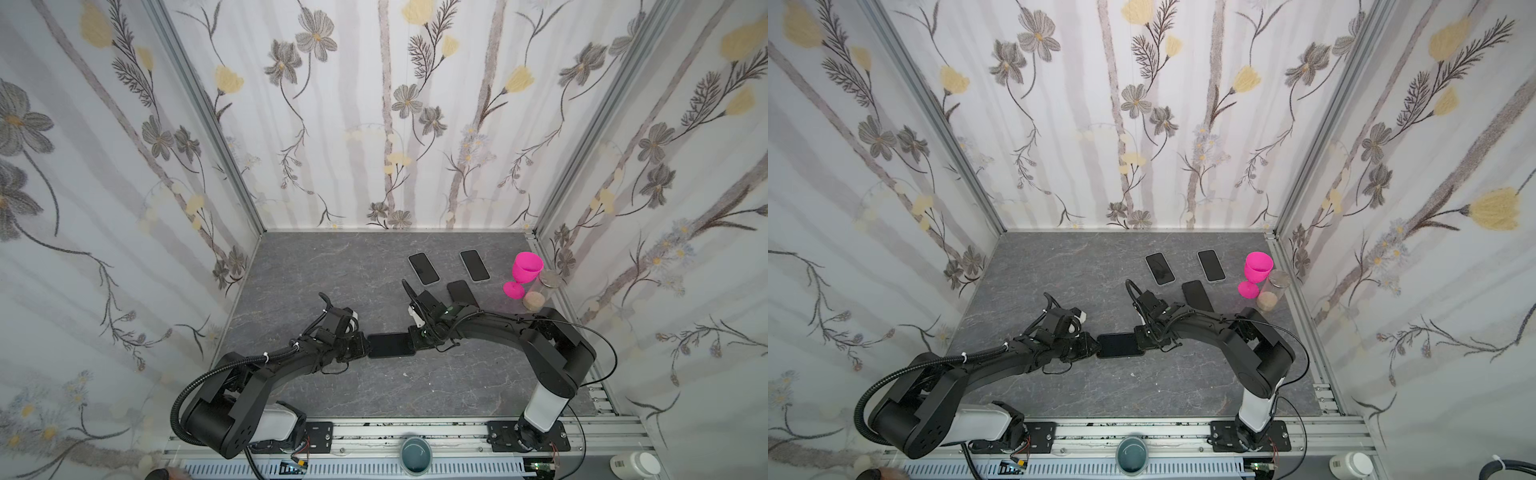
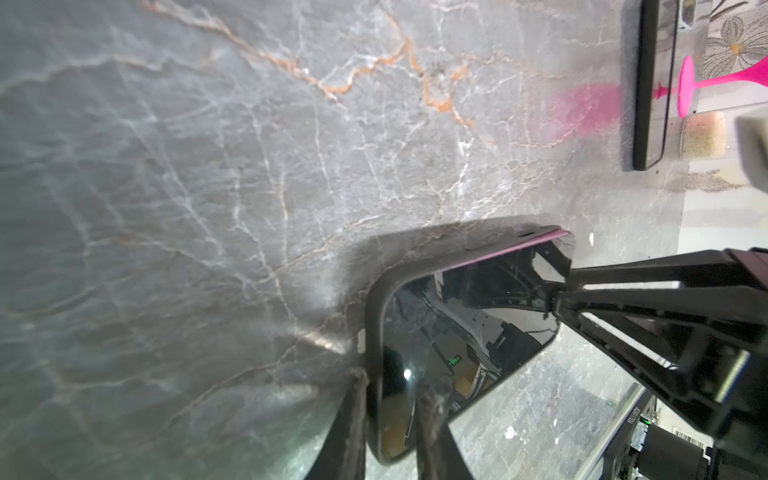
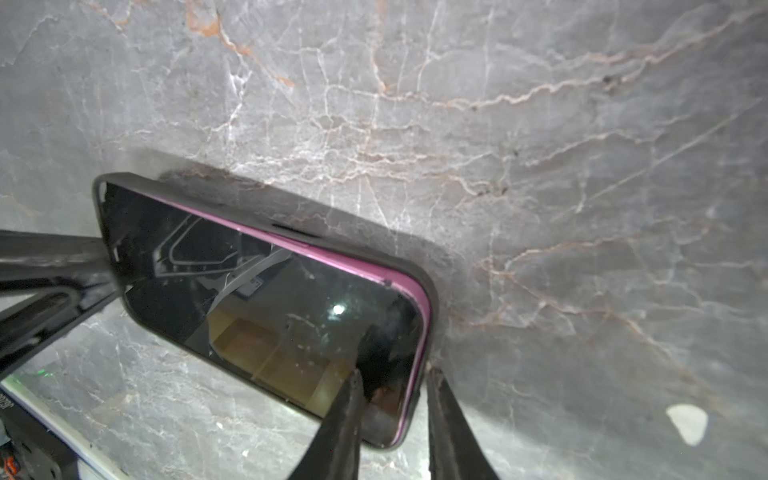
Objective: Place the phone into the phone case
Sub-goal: 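Press the phone down into the black case with both grippers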
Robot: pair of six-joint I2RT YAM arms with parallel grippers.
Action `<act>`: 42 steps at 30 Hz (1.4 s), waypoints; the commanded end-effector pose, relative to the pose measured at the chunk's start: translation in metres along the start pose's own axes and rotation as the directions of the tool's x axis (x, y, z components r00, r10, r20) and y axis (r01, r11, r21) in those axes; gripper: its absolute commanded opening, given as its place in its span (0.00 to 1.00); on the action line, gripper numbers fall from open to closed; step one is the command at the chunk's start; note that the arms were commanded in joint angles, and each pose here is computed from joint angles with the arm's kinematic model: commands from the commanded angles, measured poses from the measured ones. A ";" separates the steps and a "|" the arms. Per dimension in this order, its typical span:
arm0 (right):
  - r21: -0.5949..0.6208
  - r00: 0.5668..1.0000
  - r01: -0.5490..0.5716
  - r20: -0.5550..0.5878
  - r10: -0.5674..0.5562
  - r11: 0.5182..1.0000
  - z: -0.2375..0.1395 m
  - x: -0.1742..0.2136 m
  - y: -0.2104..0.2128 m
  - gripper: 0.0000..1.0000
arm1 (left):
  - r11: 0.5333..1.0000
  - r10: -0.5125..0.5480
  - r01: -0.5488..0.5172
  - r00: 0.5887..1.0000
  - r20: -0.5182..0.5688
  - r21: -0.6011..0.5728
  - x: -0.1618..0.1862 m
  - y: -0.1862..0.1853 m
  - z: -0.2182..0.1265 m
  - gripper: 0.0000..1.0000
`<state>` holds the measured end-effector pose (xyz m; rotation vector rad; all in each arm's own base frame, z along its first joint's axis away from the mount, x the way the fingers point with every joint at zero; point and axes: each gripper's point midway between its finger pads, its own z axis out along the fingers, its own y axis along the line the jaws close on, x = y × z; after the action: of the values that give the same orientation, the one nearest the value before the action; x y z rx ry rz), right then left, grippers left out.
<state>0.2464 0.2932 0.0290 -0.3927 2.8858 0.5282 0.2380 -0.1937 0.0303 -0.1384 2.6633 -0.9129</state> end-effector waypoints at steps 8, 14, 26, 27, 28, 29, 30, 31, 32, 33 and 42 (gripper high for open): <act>0.085 0.998 0.058 0.028 -0.061 0.995 -0.006 -0.027 -0.008 0.24 | 0.999 0.044 -0.044 0.997 0.066 -0.004 -0.026 -0.008 -0.008 0.24; 0.088 0.998 0.050 0.025 -0.053 0.995 -0.003 -0.031 -0.011 0.21 | 0.999 0.039 -0.039 0.998 0.047 -0.001 -0.024 -0.006 -0.003 0.23; 0.066 0.998 0.047 -0.034 -0.045 0.997 0.007 -0.019 -0.011 0.12 | 1.000 0.026 -0.026 1.000 0.009 0.007 -0.013 -0.001 0.004 0.18; 0.068 0.998 0.048 -0.040 -0.045 0.997 0.008 -0.018 -0.011 0.12 | 1.000 0.023 -0.023 1.000 0.008 0.010 -0.013 -0.001 0.004 0.18; 0.073 0.998 0.046 -0.048 -0.043 0.996 0.009 -0.016 -0.013 0.11 | 1.000 0.018 -0.018 1.000 0.003 0.011 -0.012 0.000 0.005 0.18; 0.077 0.998 0.046 -0.057 -0.041 0.996 0.011 -0.014 -0.014 0.10 | 1.000 0.014 -0.014 1.000 0.000 0.013 -0.011 0.000 0.006 0.17; 0.082 0.997 0.046 -0.065 -0.040 0.996 0.012 -0.013 -0.015 0.10 | 1.000 0.012 -0.012 1.000 -0.003 0.015 -0.010 0.000 0.007 0.18; 0.089 0.997 0.045 -0.071 -0.039 0.995 0.013 -0.011 -0.017 0.10 | 1.000 0.011 -0.011 1.000 -0.004 0.017 -0.009 0.000 0.007 0.17; 0.094 0.996 0.044 -0.077 -0.037 0.995 0.014 -0.010 -0.018 0.10 | 1.000 0.009 -0.009 1.000 -0.004 0.020 -0.010 0.000 0.007 0.17; 0.100 0.996 0.045 -0.085 -0.036 0.994 0.015 -0.008 -0.020 0.10 | 1.000 0.007 -0.007 1.000 -0.005 0.017 -0.009 0.001 0.008 0.17; 0.159 0.990 0.058 -0.133 -0.037 0.986 0.029 0.007 -0.032 0.09 | 1.000 0.008 -0.008 1.000 -0.022 0.016 -0.006 0.004 0.011 0.17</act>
<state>0.2704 0.2930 0.0143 -0.4612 2.9153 0.4008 0.2462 -0.1934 0.0209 -0.1303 2.6839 -0.9173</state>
